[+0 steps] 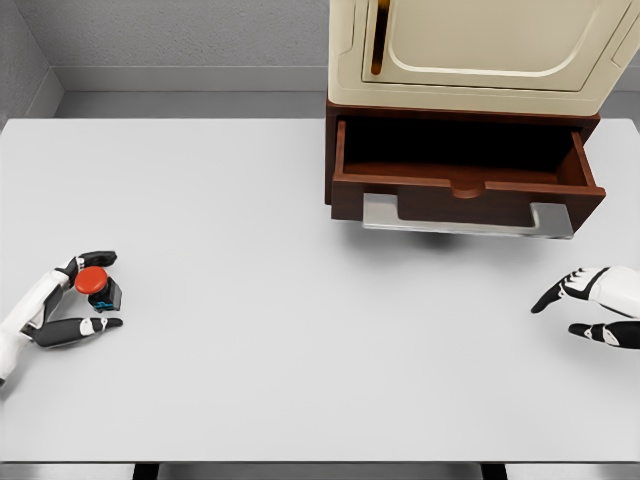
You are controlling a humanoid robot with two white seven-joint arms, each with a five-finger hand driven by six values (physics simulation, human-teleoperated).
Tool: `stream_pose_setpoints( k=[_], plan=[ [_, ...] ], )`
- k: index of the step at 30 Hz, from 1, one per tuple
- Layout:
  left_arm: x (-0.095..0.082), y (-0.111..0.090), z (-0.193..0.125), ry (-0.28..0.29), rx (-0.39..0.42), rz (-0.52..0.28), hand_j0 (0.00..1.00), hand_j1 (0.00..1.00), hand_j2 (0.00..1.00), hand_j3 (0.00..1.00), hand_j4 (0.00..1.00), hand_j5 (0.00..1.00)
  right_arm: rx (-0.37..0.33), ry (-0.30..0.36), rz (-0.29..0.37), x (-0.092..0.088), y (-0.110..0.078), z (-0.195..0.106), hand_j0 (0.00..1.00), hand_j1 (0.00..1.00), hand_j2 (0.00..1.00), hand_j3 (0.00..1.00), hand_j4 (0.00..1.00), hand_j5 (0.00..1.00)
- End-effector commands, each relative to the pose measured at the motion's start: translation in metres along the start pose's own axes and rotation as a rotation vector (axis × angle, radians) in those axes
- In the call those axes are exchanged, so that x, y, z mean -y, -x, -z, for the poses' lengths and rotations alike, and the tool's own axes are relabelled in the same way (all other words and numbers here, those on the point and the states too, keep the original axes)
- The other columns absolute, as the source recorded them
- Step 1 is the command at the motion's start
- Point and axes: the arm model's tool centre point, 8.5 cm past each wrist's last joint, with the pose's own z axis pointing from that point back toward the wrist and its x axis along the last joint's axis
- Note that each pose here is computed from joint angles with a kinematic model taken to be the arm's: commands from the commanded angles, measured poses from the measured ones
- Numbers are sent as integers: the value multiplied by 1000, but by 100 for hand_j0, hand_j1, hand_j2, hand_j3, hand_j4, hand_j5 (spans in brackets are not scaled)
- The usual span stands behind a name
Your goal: Put the switch into the drawer with left arm, and close the drawer with right arm
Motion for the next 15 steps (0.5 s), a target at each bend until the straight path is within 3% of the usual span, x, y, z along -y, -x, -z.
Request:
stream_pose_setpoints(
  k=[1,5,10,15],
  plan=[
    [-5,0,-1,-10,-9,4,65,65,65,65,65,65,1,2,5,1,0,0,65,65,65,65,65,65],
    [-6,-3,0,-11,0,9,50,50,50,50,50,50,0,1,5,1,0,0,65,65,65,65,65,65],
    [-6,-4,1,-9,6,10,46,46,46,46,46,46,0,-1,5,1,0,0,66,66,66,66,66,66],
    [-4,-20,10,-2,59,17,39,39,39,39,39,39,-2,-3,4,1,1,-1,66,66,66,66,66,66]
  ],
)
